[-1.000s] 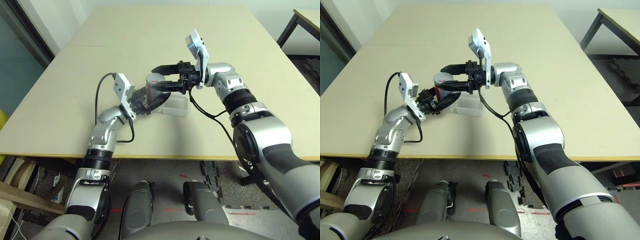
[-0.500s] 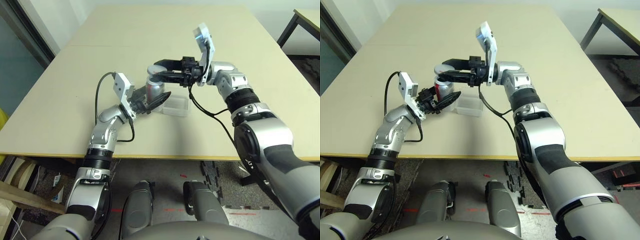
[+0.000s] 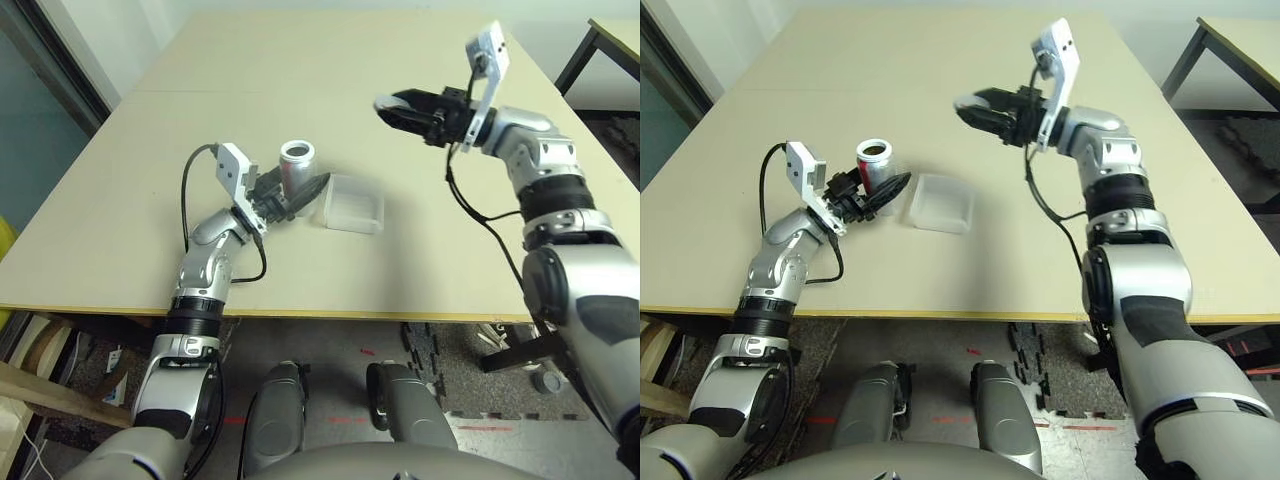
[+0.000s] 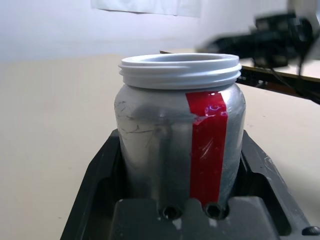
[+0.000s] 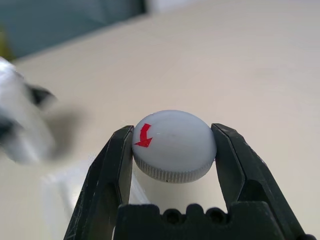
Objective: Pour the medicine from the bottle into the box.
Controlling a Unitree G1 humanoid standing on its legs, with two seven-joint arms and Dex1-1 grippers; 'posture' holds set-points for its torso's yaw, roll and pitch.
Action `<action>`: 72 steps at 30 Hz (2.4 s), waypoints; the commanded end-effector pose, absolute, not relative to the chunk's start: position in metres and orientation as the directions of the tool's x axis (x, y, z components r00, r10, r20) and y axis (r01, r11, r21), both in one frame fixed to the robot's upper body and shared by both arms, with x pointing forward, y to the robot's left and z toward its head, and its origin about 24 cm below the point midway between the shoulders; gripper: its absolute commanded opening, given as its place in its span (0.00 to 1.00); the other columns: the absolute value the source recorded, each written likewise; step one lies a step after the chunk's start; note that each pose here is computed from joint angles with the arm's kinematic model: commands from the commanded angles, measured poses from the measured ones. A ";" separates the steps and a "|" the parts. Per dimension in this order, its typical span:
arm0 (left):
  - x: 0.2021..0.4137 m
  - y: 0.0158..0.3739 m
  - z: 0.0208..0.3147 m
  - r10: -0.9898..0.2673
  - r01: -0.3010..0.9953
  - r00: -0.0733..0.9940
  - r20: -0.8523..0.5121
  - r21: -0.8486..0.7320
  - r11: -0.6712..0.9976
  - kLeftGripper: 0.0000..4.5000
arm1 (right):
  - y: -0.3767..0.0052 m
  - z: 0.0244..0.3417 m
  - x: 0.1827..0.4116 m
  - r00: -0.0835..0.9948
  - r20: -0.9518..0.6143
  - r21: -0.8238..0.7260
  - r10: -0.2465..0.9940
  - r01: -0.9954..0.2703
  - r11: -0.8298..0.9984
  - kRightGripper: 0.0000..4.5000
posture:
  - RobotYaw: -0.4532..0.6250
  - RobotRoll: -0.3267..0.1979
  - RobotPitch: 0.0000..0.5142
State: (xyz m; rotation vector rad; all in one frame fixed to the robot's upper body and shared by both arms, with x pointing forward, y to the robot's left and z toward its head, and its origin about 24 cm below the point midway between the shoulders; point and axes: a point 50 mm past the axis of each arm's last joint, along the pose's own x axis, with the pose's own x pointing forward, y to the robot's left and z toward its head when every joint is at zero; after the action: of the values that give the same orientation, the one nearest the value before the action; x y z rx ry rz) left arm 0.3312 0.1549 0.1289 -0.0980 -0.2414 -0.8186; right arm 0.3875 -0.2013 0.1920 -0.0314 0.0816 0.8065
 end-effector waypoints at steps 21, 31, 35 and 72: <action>0.351 0.173 0.136 -0.622 0.637 0.736 0.268 0.037 0.770 0.62 | -0.259 0.150 0.371 0.768 -0.479 -0.244 0.426 -0.583 0.775 0.57 | 0.33 0.62 0.28; 0.353 0.182 0.137 -0.599 0.606 0.759 0.257 0.059 0.793 0.62 | -0.255 0.145 0.379 0.838 -0.383 -0.238 0.389 -0.496 0.835 0.95 | 0.33 0.62 0.25; 0.356 0.186 0.141 -0.591 0.596 0.764 0.259 0.066 0.800 0.62 | -0.252 0.146 0.380 0.847 -0.343 -0.228 0.407 -0.495 0.838 1.00 | 0.33 0.62 0.24; 0.379 0.176 0.155 -0.611 0.575 0.765 -0.204 0.644 0.505 0.62 | -0.204 0.138 0.338 0.321 -0.367 -0.211 0.873 -0.943 0.258 1.00 | 0.32 0.62 0.15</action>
State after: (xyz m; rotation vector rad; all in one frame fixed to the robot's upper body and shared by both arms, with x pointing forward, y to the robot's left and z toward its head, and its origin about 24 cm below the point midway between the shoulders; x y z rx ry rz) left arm 0.3766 0.1821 0.1511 0.6051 -0.0435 -0.7208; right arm 0.3388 -0.2058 0.1421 -0.4294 0.1776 1.2341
